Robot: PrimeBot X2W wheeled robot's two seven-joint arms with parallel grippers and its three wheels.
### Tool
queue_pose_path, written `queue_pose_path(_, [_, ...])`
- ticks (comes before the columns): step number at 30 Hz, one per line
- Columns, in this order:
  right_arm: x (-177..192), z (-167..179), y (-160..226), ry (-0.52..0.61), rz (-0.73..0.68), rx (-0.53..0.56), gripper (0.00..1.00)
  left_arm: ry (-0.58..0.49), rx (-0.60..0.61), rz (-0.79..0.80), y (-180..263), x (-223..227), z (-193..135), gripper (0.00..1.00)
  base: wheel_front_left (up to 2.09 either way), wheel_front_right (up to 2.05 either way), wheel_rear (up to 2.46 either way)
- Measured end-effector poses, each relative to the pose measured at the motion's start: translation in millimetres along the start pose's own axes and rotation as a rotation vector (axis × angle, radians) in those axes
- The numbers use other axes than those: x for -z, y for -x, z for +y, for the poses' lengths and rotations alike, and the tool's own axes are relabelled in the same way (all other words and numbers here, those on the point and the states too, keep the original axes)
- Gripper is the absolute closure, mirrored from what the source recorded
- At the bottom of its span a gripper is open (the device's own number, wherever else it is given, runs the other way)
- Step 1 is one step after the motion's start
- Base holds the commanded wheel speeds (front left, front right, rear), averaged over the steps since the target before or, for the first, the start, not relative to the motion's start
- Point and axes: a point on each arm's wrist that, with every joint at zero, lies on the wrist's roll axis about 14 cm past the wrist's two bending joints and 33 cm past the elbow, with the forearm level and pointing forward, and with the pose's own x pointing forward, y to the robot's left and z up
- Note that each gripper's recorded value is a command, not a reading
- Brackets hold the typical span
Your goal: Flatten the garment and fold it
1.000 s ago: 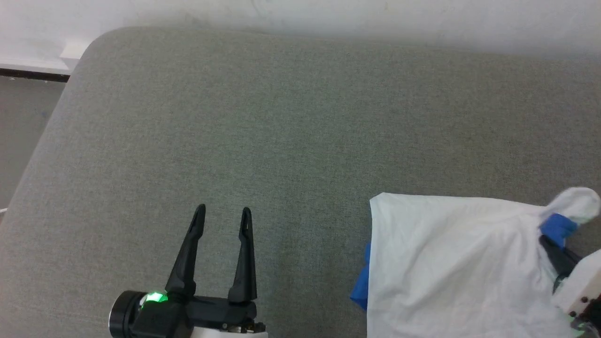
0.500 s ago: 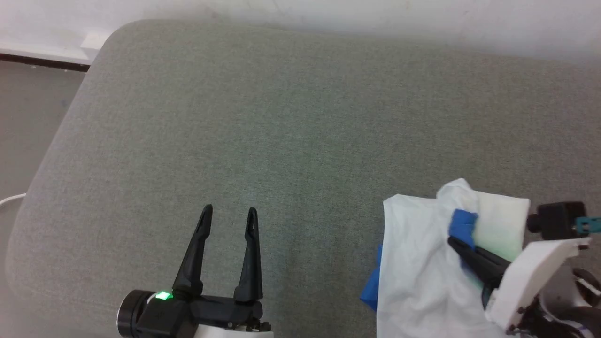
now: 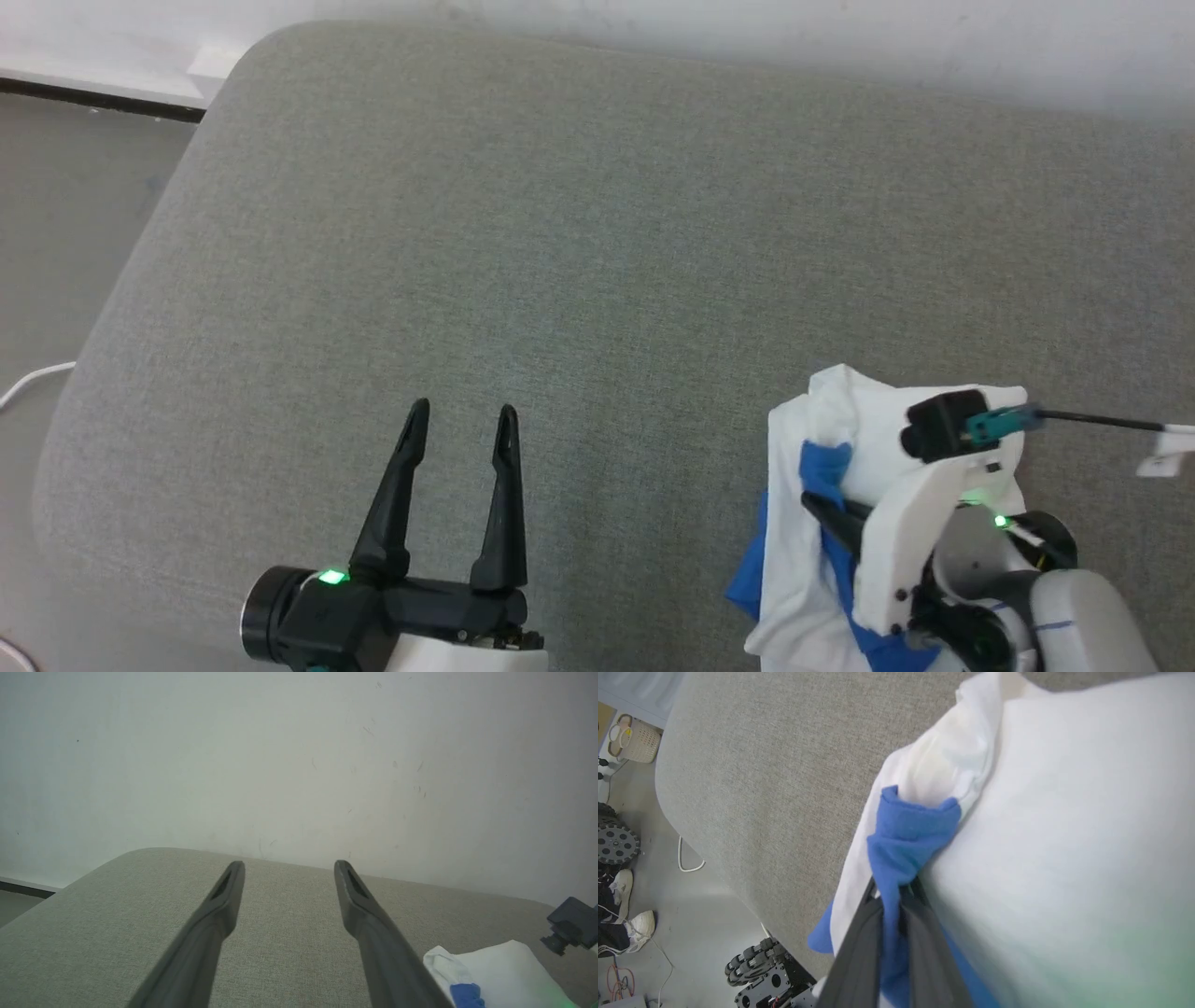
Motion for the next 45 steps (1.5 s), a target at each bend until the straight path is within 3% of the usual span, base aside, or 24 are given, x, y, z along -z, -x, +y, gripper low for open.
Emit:
queue_pose_path(7, [25.8,4.6,-19.0,0.076,0.102,0.018,1.0,0.013,-0.002,0.008,4.4,1.5,1.6,0.0,0.0,0.0,0.0])
queue_pose_path(8, [26.7,5.3,-19.4,0.08,0.106,0.018,0.86,0.016,-0.004,0.006,5.0,0.7,2.1,0.0,0.0,0.0,0.0])
queue_pose_path(9, [26.2,6.4,-19.7,0.084,0.103,0.016,0.62,0.016,-0.006,0.004,5.5,0.0,2.6,0.0,0.0,0.0,0.0])
queue_pose_path(10, [25.1,7.8,-19.4,0.087,0.095,0.014,0.03,0.018,-0.008,0.002,6.1,-0.7,3.1,0.0,0.0,0.0,0.0])
queue_pose_path(11, [23.7,9.4,-18.8,0.089,0.087,0.011,0.0,0.02,-0.008,0.0,6.5,-1.4,3.1,0.0,0.0,0.0,0.0])
queue_pose_path(14, [10.9,18.7,-13.4,0.089,0.033,-0.014,0.0,0.026,-0.003,-0.004,7.9,-2.6,2.0,0.0,0.0,0.0,0.0])
queue_pose_path(19, [-40.1,22.0,23.0,0.059,-0.159,-0.047,0.0,0.034,0.023,-0.011,6.5,-4.0,-3.6,0.0,0.0,0.0,0.0])
queue_pose_path(25, [-58.9,-53.9,93.3,-0.013,-0.331,0.174,0.0,0.035,0.043,-0.013,3.9,-3.6,-8.9,0.0,0.0,0.0,0.0])
queue_pose_path(30, [-25.8,-86.5,110.6,-0.11,-0.295,0.276,0.0,0.037,0.057,-0.004,0.8,0.1,-13.1,0.0,0.0,0.0,0.0])
queue_pose_path(45, [22.3,-86.2,56.6,-0.19,-0.097,0.237,0.0,0.009,0.024,0.007,2.1,2.7,-3.3,0.0,0.0,0.0,0.0])
